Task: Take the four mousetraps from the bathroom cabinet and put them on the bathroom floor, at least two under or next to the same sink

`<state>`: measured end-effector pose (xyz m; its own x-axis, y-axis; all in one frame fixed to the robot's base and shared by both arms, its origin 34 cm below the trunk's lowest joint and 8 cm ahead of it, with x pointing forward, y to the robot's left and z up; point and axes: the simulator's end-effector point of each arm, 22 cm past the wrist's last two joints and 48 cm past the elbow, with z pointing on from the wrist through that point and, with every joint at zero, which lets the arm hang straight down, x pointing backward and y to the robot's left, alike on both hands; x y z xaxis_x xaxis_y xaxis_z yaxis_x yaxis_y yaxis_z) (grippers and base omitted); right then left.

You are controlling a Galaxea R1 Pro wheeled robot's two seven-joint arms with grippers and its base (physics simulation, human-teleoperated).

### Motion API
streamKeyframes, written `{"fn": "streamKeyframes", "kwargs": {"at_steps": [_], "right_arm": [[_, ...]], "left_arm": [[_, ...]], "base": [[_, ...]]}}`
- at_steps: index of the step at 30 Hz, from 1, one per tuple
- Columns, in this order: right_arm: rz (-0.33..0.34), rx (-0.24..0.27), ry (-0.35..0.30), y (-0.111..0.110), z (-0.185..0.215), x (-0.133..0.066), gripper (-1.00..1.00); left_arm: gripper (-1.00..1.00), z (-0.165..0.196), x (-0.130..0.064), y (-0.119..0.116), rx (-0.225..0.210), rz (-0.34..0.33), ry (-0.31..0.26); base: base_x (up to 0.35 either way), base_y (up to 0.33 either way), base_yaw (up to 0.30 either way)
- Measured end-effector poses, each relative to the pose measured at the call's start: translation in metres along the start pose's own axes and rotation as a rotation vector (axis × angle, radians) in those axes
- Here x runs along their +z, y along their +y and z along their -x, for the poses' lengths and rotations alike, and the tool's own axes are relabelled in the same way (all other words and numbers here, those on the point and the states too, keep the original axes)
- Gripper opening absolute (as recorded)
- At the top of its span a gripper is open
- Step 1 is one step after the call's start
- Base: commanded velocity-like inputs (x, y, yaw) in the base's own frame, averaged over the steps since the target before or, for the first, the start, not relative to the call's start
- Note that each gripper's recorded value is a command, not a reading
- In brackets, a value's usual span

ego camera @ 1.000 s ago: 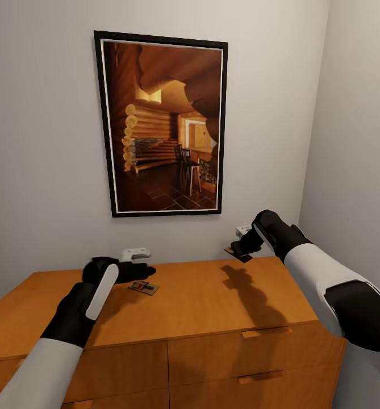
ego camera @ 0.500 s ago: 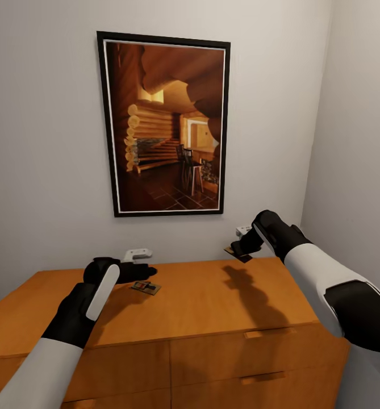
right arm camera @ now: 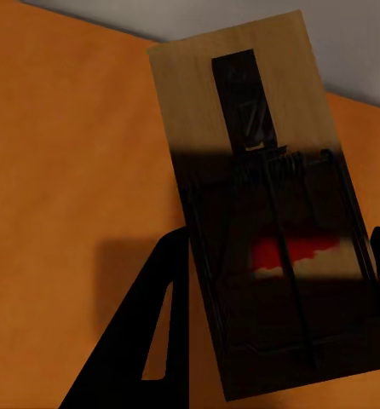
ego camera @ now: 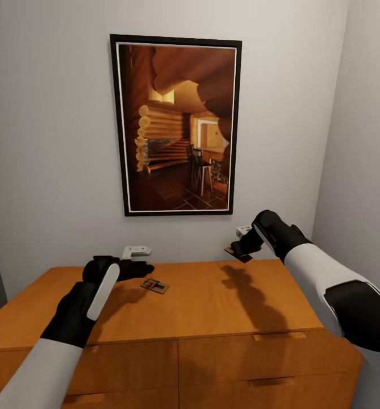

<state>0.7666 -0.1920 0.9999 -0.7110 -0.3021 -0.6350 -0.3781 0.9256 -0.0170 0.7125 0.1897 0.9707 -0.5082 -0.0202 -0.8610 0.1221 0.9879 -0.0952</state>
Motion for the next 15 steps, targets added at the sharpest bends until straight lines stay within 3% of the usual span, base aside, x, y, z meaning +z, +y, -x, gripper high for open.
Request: {"fn": "streamKeyframes", "kwargs": {"at_steps": [4, 10, 15], "right_arm": [[-0.004, 0.0, 0.0, -0.001, 0.0, 0.0, -1.0], [-0.015, 0.0, 0.0, -0.003, 0.0, 0.0, -1.0], [-0.018, 0.0, 0.0, -0.004, 0.0, 0.0, -1.0]], "left_arm": [[1.0, 0.012, -0.009, -0.002, 0.009, -0.005, -0.036], [1.0, 0.015, -0.011, 0.002, 0.018, 0.002, -0.044], [1.0, 0.015, -0.013, 0.021, 0.034, 0.024, -0.045]], "base": [[0.0, 0.0, 0.005], [0.0, 0.0, 0.001], [0.0, 0.0, 0.0]]}}
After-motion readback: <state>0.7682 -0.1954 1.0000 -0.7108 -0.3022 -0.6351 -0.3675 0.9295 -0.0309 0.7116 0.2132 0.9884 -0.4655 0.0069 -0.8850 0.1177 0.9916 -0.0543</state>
